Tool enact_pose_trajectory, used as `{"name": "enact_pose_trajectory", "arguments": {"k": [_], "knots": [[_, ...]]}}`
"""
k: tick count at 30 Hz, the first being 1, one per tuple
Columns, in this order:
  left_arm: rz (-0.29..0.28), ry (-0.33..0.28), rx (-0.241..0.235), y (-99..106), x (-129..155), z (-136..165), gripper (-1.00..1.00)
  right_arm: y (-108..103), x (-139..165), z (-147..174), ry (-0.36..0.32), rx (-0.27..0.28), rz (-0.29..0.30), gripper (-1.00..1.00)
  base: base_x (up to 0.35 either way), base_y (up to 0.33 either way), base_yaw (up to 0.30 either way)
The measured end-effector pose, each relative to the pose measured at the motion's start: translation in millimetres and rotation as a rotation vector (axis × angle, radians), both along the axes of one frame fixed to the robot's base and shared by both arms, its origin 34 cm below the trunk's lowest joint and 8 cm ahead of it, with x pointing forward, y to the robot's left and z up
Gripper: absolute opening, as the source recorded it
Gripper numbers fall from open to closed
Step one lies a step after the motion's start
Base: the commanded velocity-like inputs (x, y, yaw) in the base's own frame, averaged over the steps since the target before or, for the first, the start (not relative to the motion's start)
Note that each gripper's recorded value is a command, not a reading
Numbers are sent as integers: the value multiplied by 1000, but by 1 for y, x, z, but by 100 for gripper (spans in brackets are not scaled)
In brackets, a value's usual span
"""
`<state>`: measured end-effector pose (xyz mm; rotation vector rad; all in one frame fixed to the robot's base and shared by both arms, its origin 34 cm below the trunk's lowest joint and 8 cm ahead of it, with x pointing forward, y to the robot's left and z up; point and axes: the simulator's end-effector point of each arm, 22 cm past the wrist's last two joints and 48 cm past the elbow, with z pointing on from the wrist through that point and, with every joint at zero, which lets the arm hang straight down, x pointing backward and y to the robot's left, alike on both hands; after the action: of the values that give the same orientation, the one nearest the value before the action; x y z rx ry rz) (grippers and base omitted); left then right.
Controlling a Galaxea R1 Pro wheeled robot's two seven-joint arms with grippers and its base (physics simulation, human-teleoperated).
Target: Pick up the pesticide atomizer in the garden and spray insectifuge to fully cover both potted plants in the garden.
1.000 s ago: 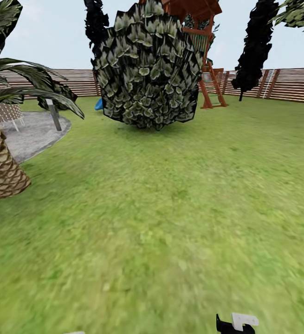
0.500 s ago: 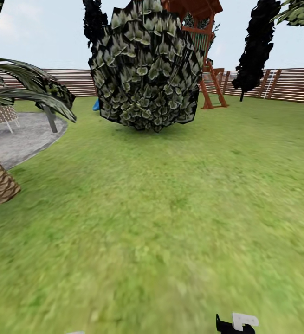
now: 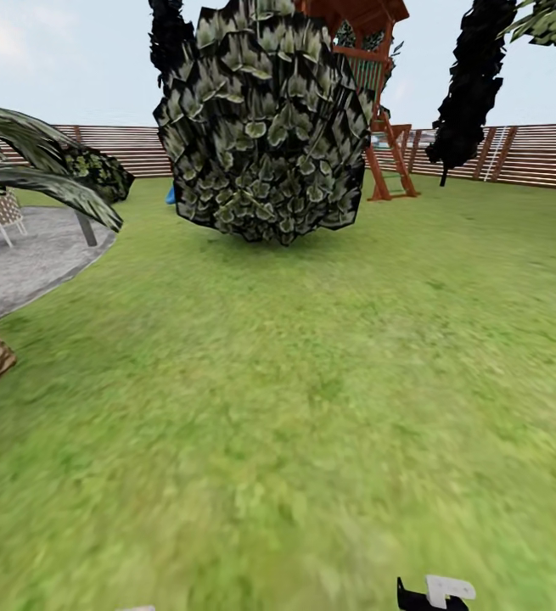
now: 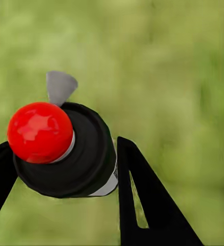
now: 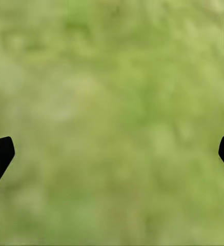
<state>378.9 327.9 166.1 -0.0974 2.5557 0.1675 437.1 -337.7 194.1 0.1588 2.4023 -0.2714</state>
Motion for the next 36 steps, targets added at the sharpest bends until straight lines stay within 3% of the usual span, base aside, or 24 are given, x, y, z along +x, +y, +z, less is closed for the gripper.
{"name": "enact_pose_trajectory", "arguments": {"k": [36], "knots": [[0, 0, 0, 0, 0, 0, -100, 3, -1, -1, 1, 3, 2, 100, 337, -27, 0]]}}
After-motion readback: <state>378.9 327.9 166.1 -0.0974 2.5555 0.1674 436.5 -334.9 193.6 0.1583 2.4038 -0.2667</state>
